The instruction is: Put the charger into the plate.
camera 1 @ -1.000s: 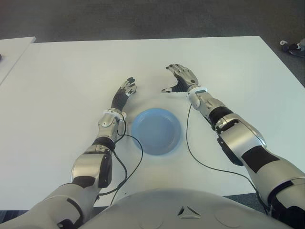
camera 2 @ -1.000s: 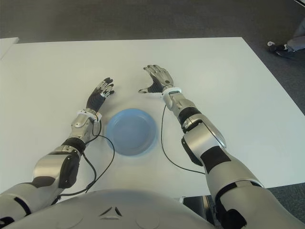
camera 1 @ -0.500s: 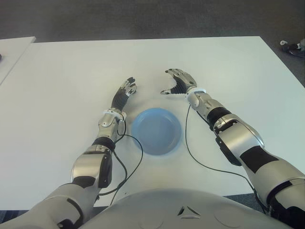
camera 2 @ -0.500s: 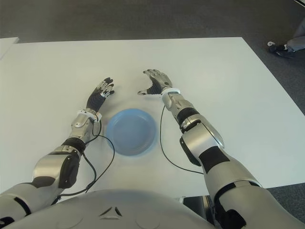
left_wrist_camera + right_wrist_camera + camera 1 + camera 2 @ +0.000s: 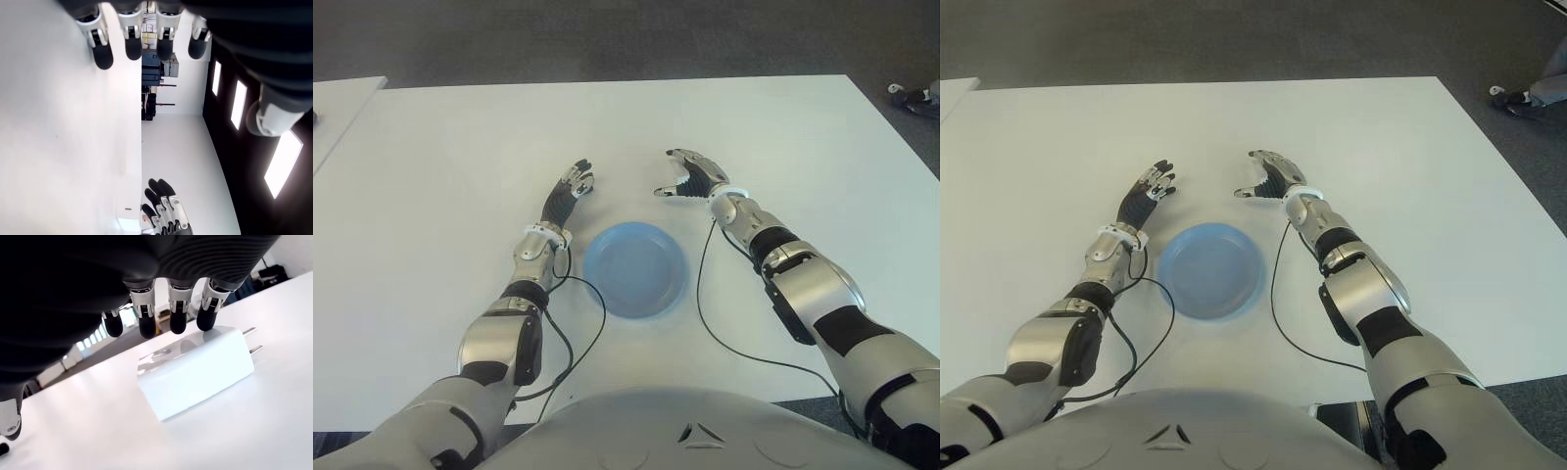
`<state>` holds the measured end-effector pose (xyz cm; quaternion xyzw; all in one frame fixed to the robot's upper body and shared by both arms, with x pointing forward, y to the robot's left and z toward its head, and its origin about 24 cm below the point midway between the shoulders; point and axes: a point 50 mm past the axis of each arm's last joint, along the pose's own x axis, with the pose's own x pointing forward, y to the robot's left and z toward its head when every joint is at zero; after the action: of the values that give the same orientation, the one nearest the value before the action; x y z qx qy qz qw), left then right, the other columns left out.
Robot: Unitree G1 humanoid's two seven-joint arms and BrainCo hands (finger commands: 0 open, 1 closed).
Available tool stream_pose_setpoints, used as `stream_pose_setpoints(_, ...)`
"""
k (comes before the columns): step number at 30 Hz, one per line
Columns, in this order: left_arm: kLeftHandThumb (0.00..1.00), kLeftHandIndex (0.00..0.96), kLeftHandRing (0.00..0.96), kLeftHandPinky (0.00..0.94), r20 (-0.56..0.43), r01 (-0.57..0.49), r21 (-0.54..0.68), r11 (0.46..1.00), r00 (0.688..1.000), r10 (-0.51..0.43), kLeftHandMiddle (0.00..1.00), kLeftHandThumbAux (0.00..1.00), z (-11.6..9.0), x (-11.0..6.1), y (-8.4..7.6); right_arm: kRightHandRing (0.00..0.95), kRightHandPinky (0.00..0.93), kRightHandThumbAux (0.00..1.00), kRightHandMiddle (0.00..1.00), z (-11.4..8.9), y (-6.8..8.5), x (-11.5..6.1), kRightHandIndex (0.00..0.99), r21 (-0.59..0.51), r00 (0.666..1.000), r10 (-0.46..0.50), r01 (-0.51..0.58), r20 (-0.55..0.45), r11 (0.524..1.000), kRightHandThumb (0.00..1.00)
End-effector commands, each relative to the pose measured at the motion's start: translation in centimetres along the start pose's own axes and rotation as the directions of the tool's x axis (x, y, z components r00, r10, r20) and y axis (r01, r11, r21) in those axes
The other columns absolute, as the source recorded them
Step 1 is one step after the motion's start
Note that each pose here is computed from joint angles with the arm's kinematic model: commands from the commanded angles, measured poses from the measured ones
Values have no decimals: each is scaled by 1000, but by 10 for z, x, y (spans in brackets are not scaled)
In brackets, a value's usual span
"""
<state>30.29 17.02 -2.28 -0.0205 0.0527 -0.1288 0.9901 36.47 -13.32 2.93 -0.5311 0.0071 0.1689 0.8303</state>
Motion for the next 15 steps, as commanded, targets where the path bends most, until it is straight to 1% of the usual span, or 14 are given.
stream_pose_setpoints(1,77,0,94,128,-118,7,-35,999,993,-11,83,494,-22,-12,1,69,72,447,55,-28,28,-17,0,57,985,127,-121,-113,991,0)
stream_pose_setpoints(6,62,2,98,126,-121,11,-31,999,993,-14,89,502,-22,-13,1,110,137,438,80,-36,32,-23,0,72,980,154,-146,-123,987,0)
stream_pose_setpoints(7,57,5,98,126,-121,12,-31,999,993,-15,90,504,-22,-13,1,129,192,442,91,-38,33,-25,0,75,979,160,-152,-125,986,0)
stream_pose_setpoints(8,55,6,98,126,-121,13,-32,999,992,-17,90,505,-22,-13,1,135,212,443,94,-41,33,-27,0,79,977,171,-162,-130,984,0)
stream_pose_setpoints(9,51,9,99,126,-121,14,-32,999,992,-18,91,506,-22,-13,1,226,324,450,146,-44,33,-28,0,82,975,179,-169,-134,982,0)
stream_pose_setpoints(10,49,11,100,126,-122,15,-33,999,992,-19,92,506,-22,-13,1,259,364,453,164,-46,33,-29,0,84,973,187,-177,-138,981,0)
stream_pose_setpoints(11,47,13,100,127,-122,16,-34,999,992,-20,93,507,-22,-13,1,347,456,459,227,-47,33,-30,0,86,971,192,-182,-140,980,0)
stream_pose_setpoints(12,45,15,101,127,-123,16,-35,999,992,-20,93,508,-22,-13,1,403,516,463,267,-50,33,-31,0,88,968,204,-192,-146,977,0)
stream_pose_setpoints(13,43,17,102,129,-124,16,-36,999,992,-21,95,510,-22,-13,1,500,596,470,337,-51,33,-32,0,89,966,212,-200,-149,976,0)
stream_pose_setpoints(14,43,18,103,130,-125,17,-38,999,992,-21,95,511,-22,-13,1,535,625,472,363,-54,32,-34,0,90,963,222,-210,-155,974,0)
stream_pose_setpoints(15,41,20,104,132,-126,17,-38,999,992,-22,97,512,-22,-13,1,600,681,478,414,-55,32,-34,0,90,960,229,-217,-158,972,0)
